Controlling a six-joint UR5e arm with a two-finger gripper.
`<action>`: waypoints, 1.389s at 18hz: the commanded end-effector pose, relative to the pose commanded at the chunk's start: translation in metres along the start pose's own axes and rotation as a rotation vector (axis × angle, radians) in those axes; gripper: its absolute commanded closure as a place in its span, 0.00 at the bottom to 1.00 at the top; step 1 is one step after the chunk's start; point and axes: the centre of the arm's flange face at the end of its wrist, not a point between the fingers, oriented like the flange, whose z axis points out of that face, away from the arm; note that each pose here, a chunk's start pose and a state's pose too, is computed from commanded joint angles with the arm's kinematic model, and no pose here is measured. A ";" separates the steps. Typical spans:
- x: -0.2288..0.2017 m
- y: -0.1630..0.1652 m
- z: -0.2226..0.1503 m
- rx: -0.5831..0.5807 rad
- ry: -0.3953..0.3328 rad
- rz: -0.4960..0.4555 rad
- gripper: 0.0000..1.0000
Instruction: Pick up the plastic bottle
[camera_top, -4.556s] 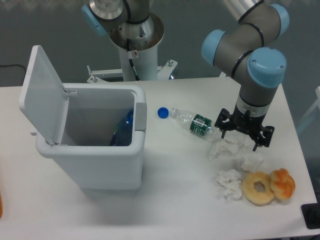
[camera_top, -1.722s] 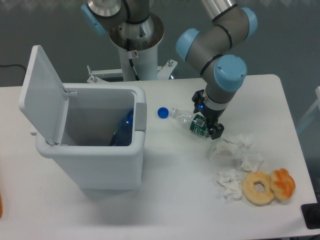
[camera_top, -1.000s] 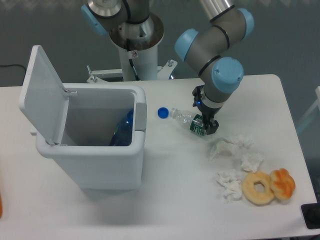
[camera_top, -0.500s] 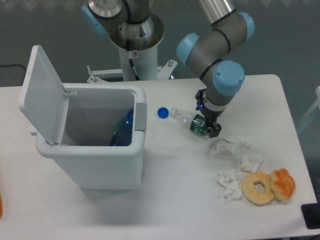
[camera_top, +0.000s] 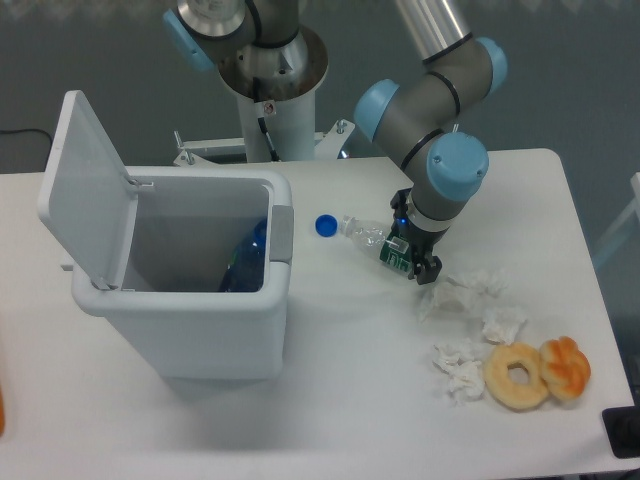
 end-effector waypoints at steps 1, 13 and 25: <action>0.000 0.000 0.002 -0.004 0.007 -0.001 0.00; 0.001 -0.001 0.016 -0.005 0.001 -0.025 0.08; -0.015 0.013 -0.024 -0.043 -0.066 -0.059 0.39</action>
